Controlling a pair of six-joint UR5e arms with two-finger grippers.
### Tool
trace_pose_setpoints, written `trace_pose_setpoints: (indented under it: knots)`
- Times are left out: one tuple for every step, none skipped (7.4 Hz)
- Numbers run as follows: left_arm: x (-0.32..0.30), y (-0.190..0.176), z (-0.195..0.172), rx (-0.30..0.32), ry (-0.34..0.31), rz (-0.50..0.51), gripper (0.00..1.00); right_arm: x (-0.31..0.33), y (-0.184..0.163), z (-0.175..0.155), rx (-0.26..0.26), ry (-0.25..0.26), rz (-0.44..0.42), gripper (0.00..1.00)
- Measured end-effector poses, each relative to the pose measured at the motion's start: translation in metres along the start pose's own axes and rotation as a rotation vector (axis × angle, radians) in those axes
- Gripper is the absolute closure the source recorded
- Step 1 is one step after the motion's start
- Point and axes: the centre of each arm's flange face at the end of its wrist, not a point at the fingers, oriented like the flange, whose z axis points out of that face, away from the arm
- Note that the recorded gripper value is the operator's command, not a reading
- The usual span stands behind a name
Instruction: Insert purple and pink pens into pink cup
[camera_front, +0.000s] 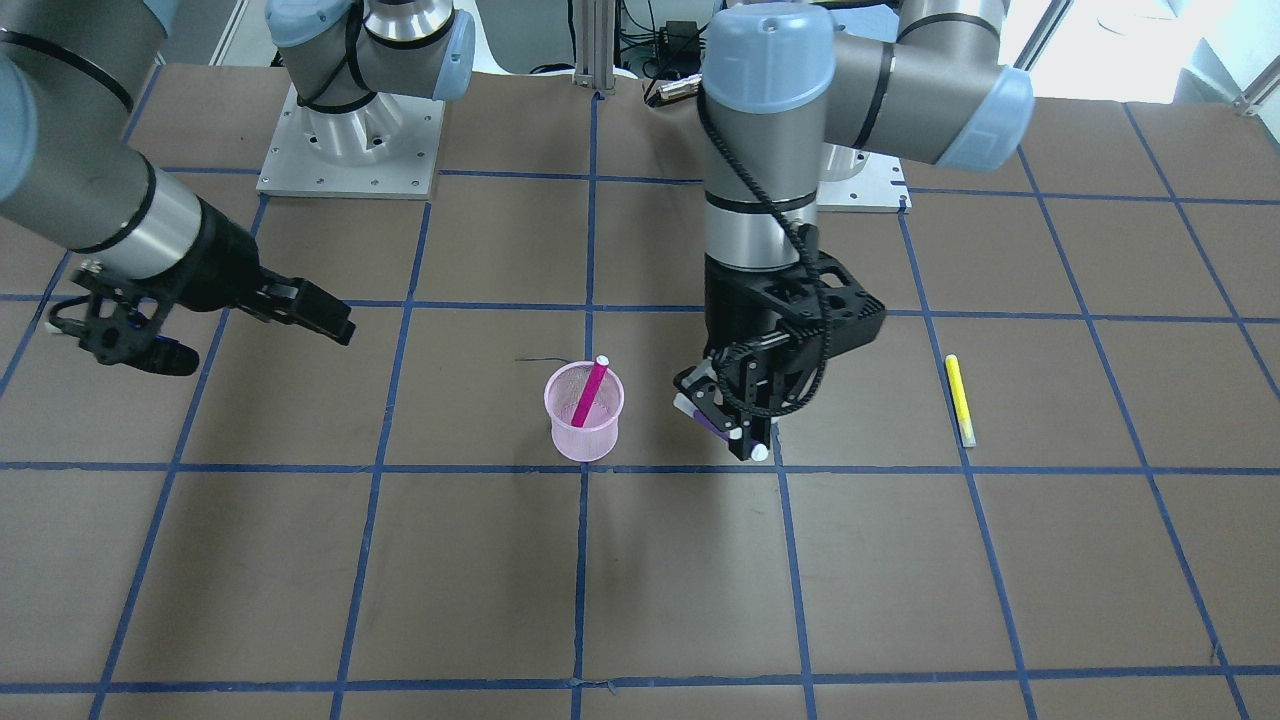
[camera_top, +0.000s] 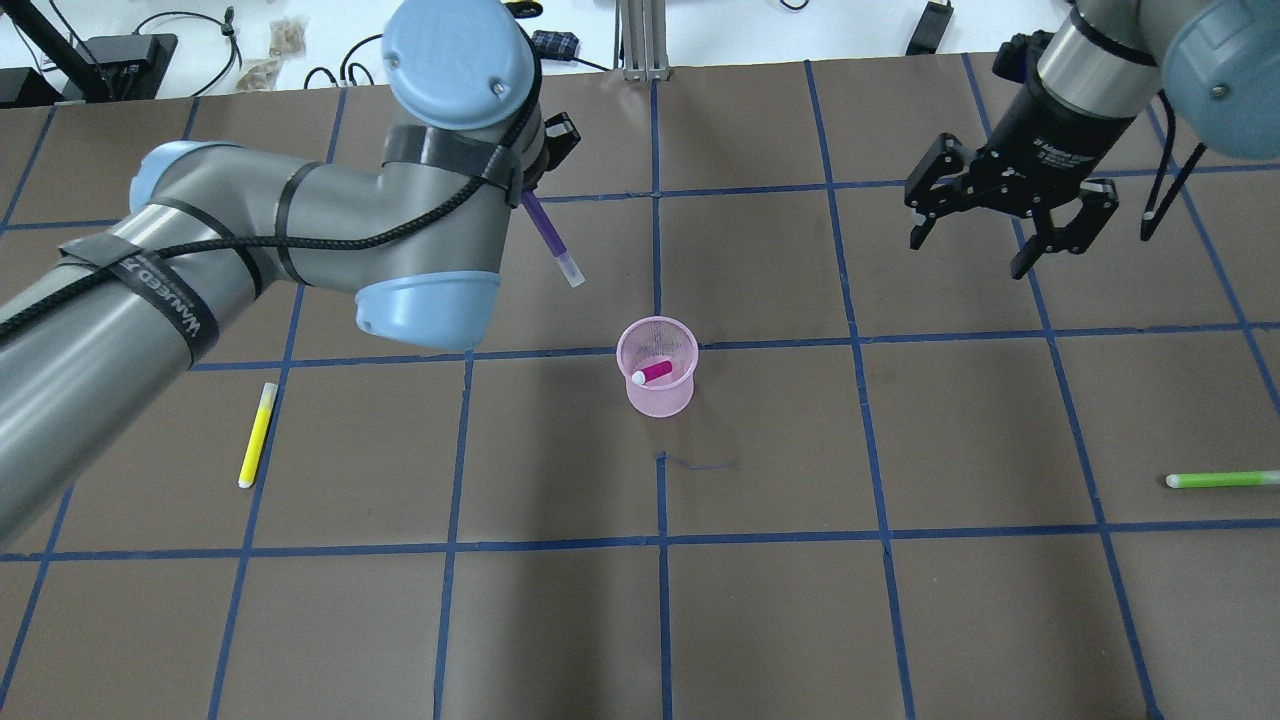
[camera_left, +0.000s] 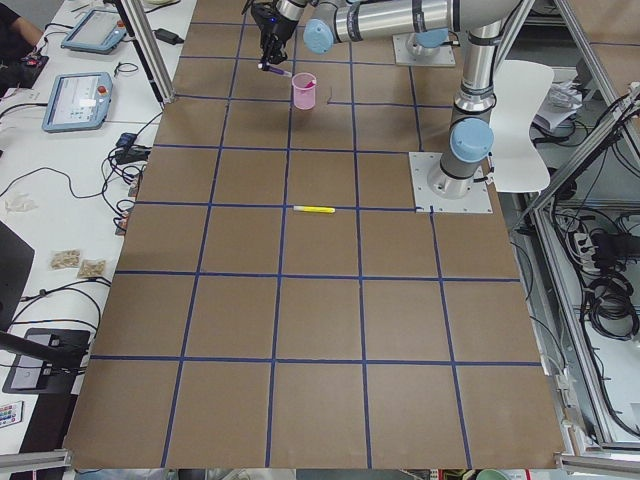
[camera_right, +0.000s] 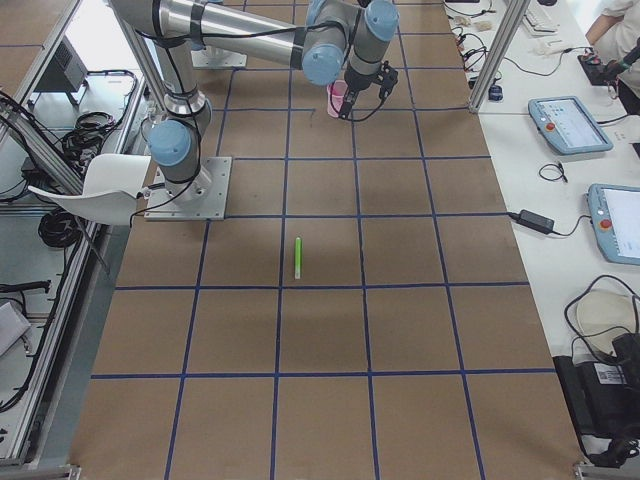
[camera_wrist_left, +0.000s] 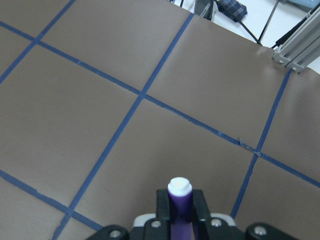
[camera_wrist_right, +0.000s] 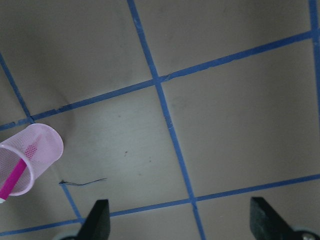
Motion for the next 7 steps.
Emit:
trace_pose_setpoints:
  knots:
    - [0.011,0.026,0.005,-0.008,-0.007,-0.004,1.00,0.004,-0.002,-0.022,0.039,0.046,-0.064,0.00]
    - [0.020,0.044,0.009,0.001,-0.017,-0.012,1.00,0.003,-0.002,-0.037,0.055,0.080,-0.112,0.00]
    - [0.027,0.056,0.010,0.025,-0.021,-0.020,1.00,-0.009,0.004,-0.043,0.055,0.104,-0.153,0.00]
    - [0.033,0.066,0.011,0.056,-0.029,-0.020,1.00,-0.032,0.012,-0.042,0.060,0.145,-0.206,0.00]
    - [0.037,0.073,0.014,0.080,-0.040,-0.022,1.00,-0.048,0.017,-0.037,0.070,0.191,-0.255,0.00]
    - [0.040,0.079,0.019,0.091,-0.045,-0.029,1.00,-0.055,0.018,-0.033,0.077,0.212,-0.291,0.00]
    - [0.042,0.085,0.026,0.091,-0.047,-0.042,1.00,-0.056,0.019,-0.031,0.077,0.219,-0.319,0.00]
